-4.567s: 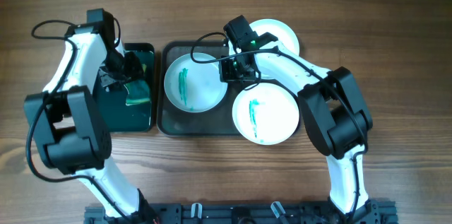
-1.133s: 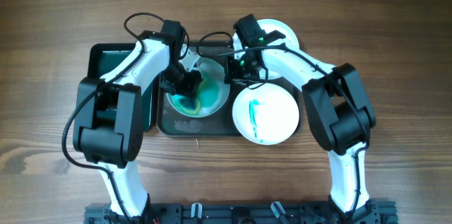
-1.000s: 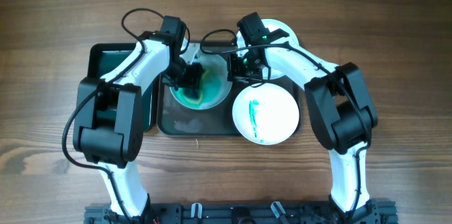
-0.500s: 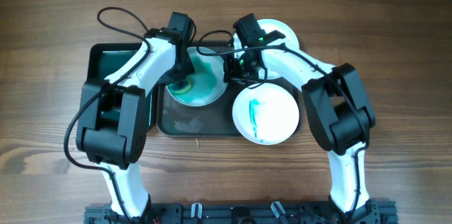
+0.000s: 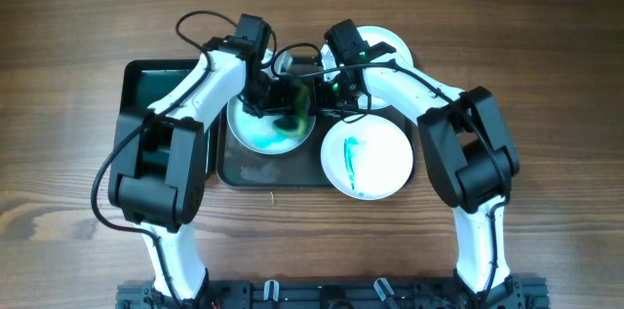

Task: Clean dirty plates on tray and stack at the side
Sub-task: 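Scrub the left plate with the sponge while right gripper holds rim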

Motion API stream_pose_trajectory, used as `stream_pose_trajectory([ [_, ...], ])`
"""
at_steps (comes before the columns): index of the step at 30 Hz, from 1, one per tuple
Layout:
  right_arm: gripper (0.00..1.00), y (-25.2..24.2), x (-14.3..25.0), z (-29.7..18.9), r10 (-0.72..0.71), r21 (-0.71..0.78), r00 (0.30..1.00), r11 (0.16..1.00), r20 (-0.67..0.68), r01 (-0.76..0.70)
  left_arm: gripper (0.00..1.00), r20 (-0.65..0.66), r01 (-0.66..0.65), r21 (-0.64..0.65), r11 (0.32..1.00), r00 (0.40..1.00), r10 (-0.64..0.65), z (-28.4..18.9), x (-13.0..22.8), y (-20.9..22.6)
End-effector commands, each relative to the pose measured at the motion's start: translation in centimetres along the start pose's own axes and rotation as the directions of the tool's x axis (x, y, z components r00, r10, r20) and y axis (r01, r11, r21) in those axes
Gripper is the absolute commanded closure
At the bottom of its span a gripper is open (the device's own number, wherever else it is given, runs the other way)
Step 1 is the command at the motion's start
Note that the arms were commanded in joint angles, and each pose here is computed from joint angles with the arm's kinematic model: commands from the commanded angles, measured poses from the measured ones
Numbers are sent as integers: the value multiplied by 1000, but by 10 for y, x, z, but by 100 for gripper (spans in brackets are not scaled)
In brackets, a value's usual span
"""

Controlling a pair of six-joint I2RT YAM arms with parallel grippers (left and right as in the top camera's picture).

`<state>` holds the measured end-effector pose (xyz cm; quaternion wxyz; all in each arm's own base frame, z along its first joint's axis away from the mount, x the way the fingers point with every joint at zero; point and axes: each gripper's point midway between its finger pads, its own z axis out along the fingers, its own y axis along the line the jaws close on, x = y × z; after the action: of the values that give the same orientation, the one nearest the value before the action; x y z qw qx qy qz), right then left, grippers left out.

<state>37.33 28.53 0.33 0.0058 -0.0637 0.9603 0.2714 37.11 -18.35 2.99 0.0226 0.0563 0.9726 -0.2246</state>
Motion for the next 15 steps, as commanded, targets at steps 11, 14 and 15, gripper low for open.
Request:
stream_pose_trajectory([
  [11, 96, -2, 11, 13, -18, -23, 999, 1000, -48, 17, 96, 221, 241, -519, 820, 965, -143, -31, -23, 105],
  [14, 96, -2, 11, 13, -18, -22, 999, 1000, -48, 17, 96, 318, 386, -627, 676, 920, -231, -51, -12, 131],
  [15, 96, -2, 11, 13, -18, -22, 999, 1000, -48, 17, 96, 332, 417, -637, 649, 908, -257, -53, -7, 134],
])
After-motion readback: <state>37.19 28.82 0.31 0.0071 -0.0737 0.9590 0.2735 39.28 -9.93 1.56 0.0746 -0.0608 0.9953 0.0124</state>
